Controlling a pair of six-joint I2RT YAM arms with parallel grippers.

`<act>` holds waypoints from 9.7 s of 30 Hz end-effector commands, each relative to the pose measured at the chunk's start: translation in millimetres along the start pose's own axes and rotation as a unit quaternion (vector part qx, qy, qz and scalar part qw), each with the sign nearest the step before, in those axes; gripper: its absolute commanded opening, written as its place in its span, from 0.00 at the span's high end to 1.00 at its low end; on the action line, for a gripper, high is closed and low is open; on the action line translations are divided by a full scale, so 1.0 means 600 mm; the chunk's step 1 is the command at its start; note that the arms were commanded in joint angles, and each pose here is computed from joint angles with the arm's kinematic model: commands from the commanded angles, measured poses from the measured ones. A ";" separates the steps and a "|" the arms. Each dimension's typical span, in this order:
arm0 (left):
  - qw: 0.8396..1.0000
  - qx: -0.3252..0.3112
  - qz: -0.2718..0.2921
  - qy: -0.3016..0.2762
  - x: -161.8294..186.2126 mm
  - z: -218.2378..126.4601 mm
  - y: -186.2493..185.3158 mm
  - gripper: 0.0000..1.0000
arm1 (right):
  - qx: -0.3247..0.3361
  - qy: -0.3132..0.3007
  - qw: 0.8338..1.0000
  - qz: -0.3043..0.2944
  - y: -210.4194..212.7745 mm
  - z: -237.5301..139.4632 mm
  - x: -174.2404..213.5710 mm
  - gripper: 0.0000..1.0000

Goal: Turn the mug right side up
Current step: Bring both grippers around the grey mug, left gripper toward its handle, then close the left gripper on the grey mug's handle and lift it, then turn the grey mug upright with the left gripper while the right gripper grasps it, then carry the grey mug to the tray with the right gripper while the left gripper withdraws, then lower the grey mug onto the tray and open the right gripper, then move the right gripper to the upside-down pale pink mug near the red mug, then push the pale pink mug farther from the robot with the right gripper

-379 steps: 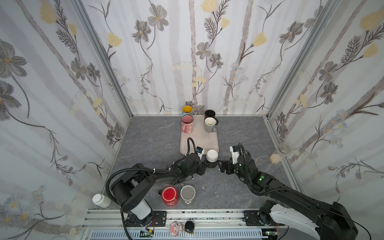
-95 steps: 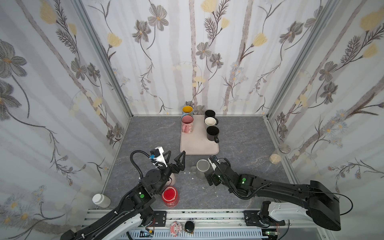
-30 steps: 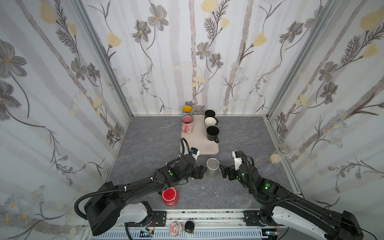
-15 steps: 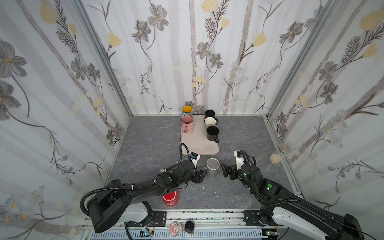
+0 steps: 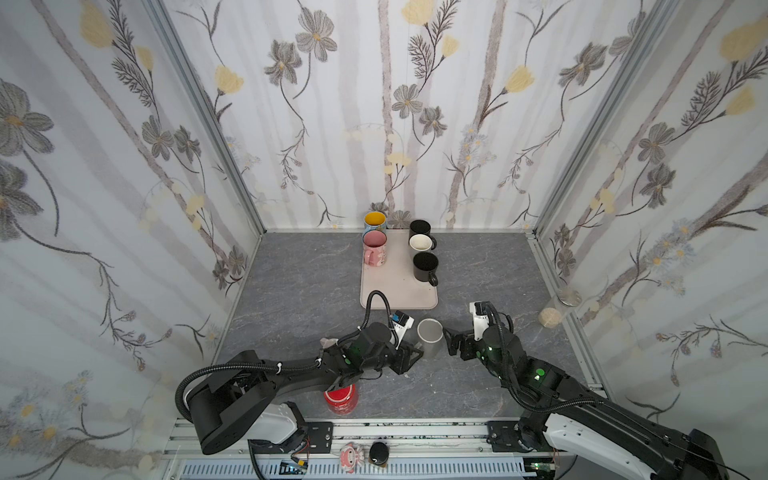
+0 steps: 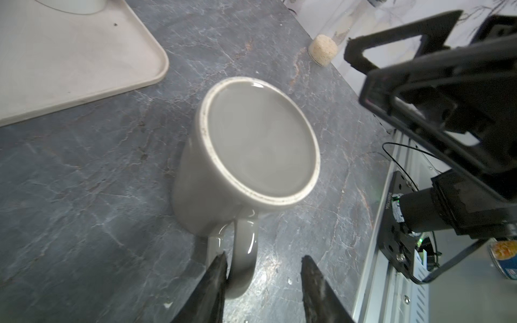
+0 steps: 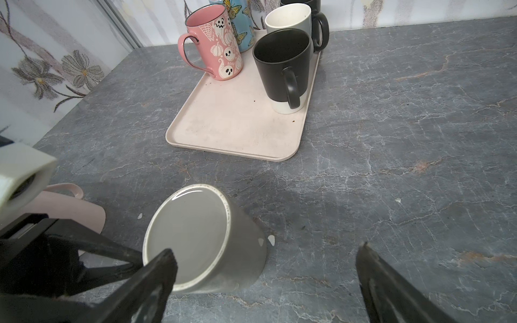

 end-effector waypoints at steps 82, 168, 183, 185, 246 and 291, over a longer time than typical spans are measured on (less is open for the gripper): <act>0.888 0.114 0.045 -0.443 -0.325 -0.281 -0.163 1.00 | -0.339 -0.256 0.897 0.123 0.157 -0.076 -0.212 0.07; 0.863 -0.007 -0.082 -0.498 -0.235 -0.368 -0.022 0.00 | 0.049 0.171 0.964 -0.196 -0.003 0.275 -0.086 1.00; 0.861 -0.009 -0.077 -0.502 -0.231 -0.377 -0.021 0.00 | 0.070 0.221 0.957 -0.177 -0.022 0.280 -0.058 0.67; 0.861 -0.011 -0.075 -0.503 -0.232 -0.380 -0.022 0.00 | 0.068 0.215 0.959 -0.172 -0.020 0.277 -0.065 0.48; 0.794 -0.066 -0.115 -0.593 -0.227 -0.516 0.001 0.00 | -0.330 -0.012 0.906 -0.266 0.532 0.223 0.027 0.35; 0.917 -0.206 -0.175 -0.292 -0.144 -0.240 0.161 0.06 | -0.113 0.056 0.987 -0.102 0.193 0.172 0.075 0.09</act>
Point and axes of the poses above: each gripper's point midway between its finger pads, its own z axis out along the fingers, its own y axis along the line the jaws close on, x = y × z, the point moved 1 cm from there along -z, back along the fingers, and after that the axes turned 10 degrees about -z, right-handed, at the moved point
